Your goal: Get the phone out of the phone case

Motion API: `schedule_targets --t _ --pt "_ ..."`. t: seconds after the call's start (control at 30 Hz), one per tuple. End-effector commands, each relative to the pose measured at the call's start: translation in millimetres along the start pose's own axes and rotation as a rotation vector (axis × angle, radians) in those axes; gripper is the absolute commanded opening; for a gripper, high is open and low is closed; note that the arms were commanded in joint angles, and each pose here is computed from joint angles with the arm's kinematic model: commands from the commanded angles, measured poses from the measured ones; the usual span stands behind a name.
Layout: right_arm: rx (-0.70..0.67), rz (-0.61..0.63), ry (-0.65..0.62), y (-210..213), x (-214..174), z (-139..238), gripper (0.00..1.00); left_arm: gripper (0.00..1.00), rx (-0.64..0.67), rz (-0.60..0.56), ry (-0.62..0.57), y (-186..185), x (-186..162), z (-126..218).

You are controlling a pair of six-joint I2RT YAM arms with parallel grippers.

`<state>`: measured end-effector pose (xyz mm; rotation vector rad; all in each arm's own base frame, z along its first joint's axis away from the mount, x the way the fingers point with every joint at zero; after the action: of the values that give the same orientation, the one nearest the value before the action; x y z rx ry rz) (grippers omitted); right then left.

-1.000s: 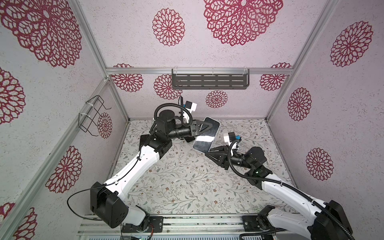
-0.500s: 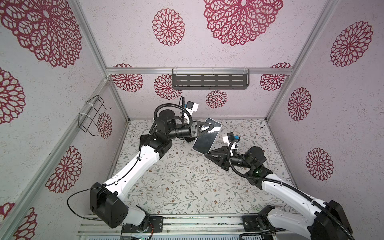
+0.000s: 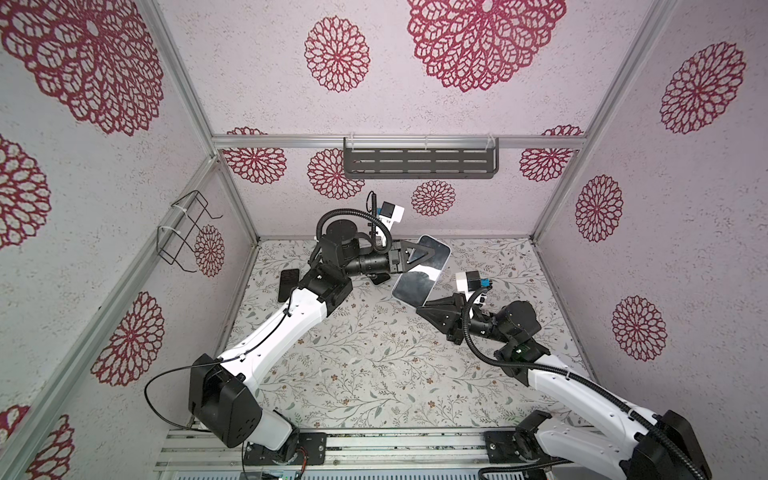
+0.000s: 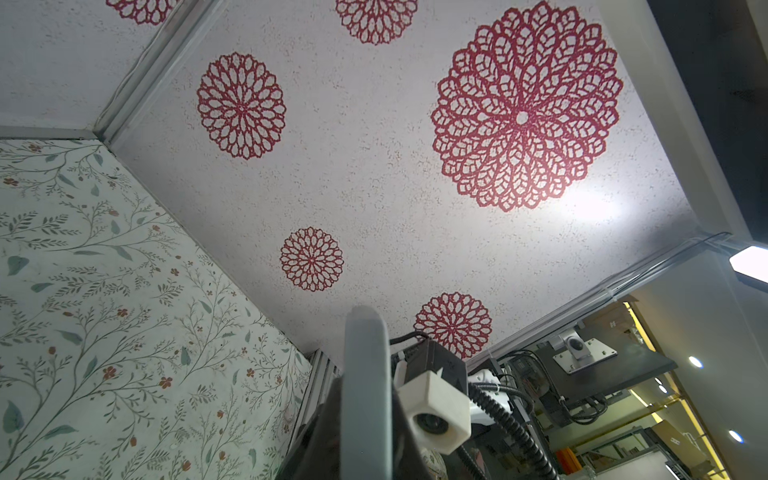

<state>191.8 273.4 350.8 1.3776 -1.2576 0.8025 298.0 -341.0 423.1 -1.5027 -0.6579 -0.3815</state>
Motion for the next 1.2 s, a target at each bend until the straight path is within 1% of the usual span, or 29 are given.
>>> schedule_targets --t 0.0,0.13,0.2,0.27,0.43,0.7,0.8,0.87,0.93,0.97,1.0,1.03,1.1,1.13,1.17 --pt "-0.131 0.314 -0.197 -4.9 55.0 5.3 0.00 0.00 0.019 0.191 0.028 9.2 -29.8 -30.8" --pt "-0.194 0.378 -0.228 -13.2 70.1 6.1 0.00 0.00 0.035 0.244 0.052 16.0 -48.5 -45.3" --pt "-0.218 0.387 -0.246 -17.8 75.4 8.4 0.00 0.00 0.024 0.265 0.051 16.4 -51.3 -47.8" --pt "-0.226 0.388 -0.258 -20.3 75.4 9.8 0.00 0.00 0.010 0.281 0.043 16.3 -50.5 -48.8" --pt "-0.271 0.412 -0.272 -27.3 69.1 16.3 0.00 0.00 -0.073 0.312 0.036 0.2 -45.3 -57.0" --pt "-0.311 0.432 -0.276 -32.6 63.6 21.5 0.00 0.00 -0.127 0.346 0.065 -7.0 -53.5 -70.4" --pt "-0.329 0.424 -0.293 -31.8 63.1 27.9 0.00 0.00 -0.115 0.341 0.052 -6.1 -51.5 -66.8" --pt "-0.327 0.417 -0.317 -26.1 60.8 36.2 0.00 0.00 -0.111 0.329 0.015 -5.7 -40.9 -56.5" --pt "-0.336 0.402 -0.308 -23.0 53.2 43.8 0.00 0.00 -0.116 0.310 -0.031 -9.9 -26.4 -42.7" --pt "-0.341 0.394 -0.297 -22.1 49.2 46.8 0.04 0.00 -0.123 0.294 -0.055 -13.8 -19.8 -36.2" --pt "-0.346 0.385 -0.291 -20.7 44.5 50.8 0.11 0.00 -0.133 0.271 -0.081 -19.6 -12.8 -28.7" --pt "-0.344 0.369 -0.293 -18.0 40.2 55.3 0.20 0.00 -0.142 0.250 -0.097 -25.9 -6.9 -21.9" --pt "-0.340 0.328 -0.307 -13.8 34.7 62.5 0.42 0.00 -0.152 0.206 -0.113 -35.7 1.2 -12.7" --pt "-0.339 0.293 -0.303 -12.4 34.4 64.2 0.49 0.00 -0.151 0.180 -0.107 -39.4 3.4 -9.4" --pt "-0.338 0.260 -0.283 -12.6 33.9 63.0 0.51 0.00 -0.144 0.160 -0.100 -41.1 4.7 -6.9"
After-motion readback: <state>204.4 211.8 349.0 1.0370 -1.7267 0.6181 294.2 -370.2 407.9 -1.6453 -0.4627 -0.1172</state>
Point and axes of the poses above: each gripper's point midway between its finger pads, its own z axis back along the fingers, its own y axis along the line the jaws close on, x = y × z, the point moved 1 cm from there along z, back along the fingers, and after that the axes turned 1 degree about z, right-handed, at the moved point
